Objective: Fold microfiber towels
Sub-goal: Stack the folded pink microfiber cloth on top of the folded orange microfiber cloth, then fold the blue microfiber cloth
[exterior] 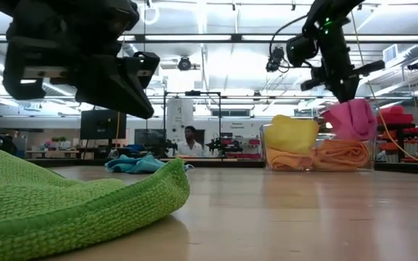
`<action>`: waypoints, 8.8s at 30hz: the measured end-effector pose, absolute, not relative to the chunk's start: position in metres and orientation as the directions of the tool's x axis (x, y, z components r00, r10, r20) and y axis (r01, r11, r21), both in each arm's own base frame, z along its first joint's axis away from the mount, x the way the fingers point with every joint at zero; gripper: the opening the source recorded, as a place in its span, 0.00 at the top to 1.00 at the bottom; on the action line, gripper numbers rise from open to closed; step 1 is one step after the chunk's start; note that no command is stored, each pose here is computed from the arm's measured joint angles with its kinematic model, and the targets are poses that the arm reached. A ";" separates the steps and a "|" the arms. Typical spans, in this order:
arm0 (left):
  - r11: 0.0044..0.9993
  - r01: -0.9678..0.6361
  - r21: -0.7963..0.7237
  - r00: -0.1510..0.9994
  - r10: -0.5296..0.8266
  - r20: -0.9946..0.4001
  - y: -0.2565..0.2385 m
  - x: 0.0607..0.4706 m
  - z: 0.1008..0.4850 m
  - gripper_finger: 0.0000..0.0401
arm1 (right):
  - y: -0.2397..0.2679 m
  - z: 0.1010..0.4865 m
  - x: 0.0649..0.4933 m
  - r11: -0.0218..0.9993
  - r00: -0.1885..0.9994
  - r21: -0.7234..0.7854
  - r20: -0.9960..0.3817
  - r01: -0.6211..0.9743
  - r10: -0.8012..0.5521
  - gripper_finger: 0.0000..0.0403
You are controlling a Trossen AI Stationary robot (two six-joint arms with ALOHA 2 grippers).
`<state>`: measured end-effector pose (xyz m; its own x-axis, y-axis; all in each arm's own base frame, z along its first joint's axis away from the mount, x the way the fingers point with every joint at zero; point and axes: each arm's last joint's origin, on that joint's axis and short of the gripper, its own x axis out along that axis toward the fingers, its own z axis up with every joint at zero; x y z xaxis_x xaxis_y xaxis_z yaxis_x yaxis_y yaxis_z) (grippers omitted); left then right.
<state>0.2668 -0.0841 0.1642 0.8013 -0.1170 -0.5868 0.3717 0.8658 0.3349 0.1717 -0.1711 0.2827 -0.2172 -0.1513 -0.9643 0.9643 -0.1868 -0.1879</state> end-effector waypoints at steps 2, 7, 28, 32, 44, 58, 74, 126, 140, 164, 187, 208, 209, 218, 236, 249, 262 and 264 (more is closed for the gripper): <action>0.862 0.379 0.336 0.800 -0.124 -0.587 -0.086 0.266 0.164 0.95 | -0.177 0.276 0.175 -0.183 -0.225 -0.198 -0.965 0.963 -0.137 0.96; 0.856 0.388 0.342 0.795 -0.123 -0.594 -0.086 0.265 0.164 0.96 | -0.189 0.264 0.176 -0.181 -0.254 -0.235 -0.963 0.955 -0.091 0.96; 0.857 0.387 0.341 0.777 -0.104 -0.620 -0.082 0.265 0.161 0.96 | -0.209 0.228 0.213 -0.020 -0.077 -0.076 -0.996 0.997 -0.052 0.85; 0.855 0.390 0.340 0.769 -0.100 -0.631 -0.082 0.264 0.160 0.94 | -0.212 0.223 0.217 0.000 -0.033 -0.033 -0.999 0.999 -0.019 0.73; 0.831 0.414 0.371 0.766 -0.099 -0.635 -0.082 0.264 0.159 0.97 | -0.196 0.268 0.196 0.196 0.061 0.032 -0.988 0.980 -0.140 0.49; 0.845 0.345 0.409 0.794 -0.030 -0.607 -0.077 0.267 0.162 0.94 | -0.193 0.237 0.192 0.778 -0.031 -0.153 -0.985 0.609 -0.170 0.37; 0.894 0.271 0.358 0.795 0.001 -0.607 -0.068 0.269 0.162 0.94 | -0.183 0.196 0.180 0.841 -0.111 -0.195 -0.981 0.504 -0.161 0.34; 0.993 -0.089 0.077 0.727 0.117 -0.676 0.018 0.268 0.162 0.95 | -0.058 0.248 0.320 1.000 0.961 0.001 -0.277 0.015 -0.014 0.34; 0.962 -0.251 -0.109 0.664 0.089 -0.742 0.001 0.265 0.161 0.84 | -0.007 0.199 0.302 0.999 0.936 -0.042 -0.352 -0.002 -0.013 0.34; 0.845 -0.535 -0.002 0.260 0.162 -0.952 0.027 0.244 0.174 0.55 | 0.011 0.180 0.288 0.990 0.943 -0.115 -0.331 -0.082 0.039 0.34; 0.918 -0.331 0.219 0.327 0.329 -0.886 0.064 0.253 0.159 0.69 | 0.003 0.176 0.286 0.991 0.933 -0.115 -0.360 -0.063 0.017 0.34; 0.895 -0.331 0.300 0.287 0.399 -0.871 0.066 0.260 0.146 0.83 | 0.000 0.173 0.284 0.996 0.922 -0.084 -0.386 -0.044 0.008 0.34; 0.889 -0.336 0.311 0.284 0.410 -0.867 0.067 0.260 0.146 0.84 | 0.000 0.173 0.284 0.996 0.922 -0.084 -0.386 -0.044 0.008 0.34; 0.855 -0.364 0.369 0.260 0.473 -0.842 0.069 0.259 0.147 0.98 | 0.000 0.173 0.284 0.995 0.922 -0.085 -0.388 -0.044 0.008 0.34; 0.877 -0.369 0.308 -0.009 0.328 -0.945 0.040 0.239 0.154 0.99 | -0.001 0.172 0.284 0.995 0.921 -0.093 -0.389 -0.041 0.002 0.34; 0.882 -0.436 0.178 -0.165 0.116 -0.979 0.020 0.236 0.184 0.98 | -0.008 0.173 0.285 0.995 0.925 -0.099 -0.380 -0.019 -0.020 0.34; 0.955 -0.257 0.146 0.038 0.161 -0.986 0.005 0.269 0.230 0.99 | -0.007 0.174 0.285 0.996 0.926 -0.090 -0.378 -0.021 -0.015 0.34; 0.953 -0.232 0.194 0.072 0.215 -0.974 0.004 0.274 0.250 0.98 | -0.007 0.174 0.285 0.997 0.926 -0.081 -0.378 -0.018 -0.014 0.34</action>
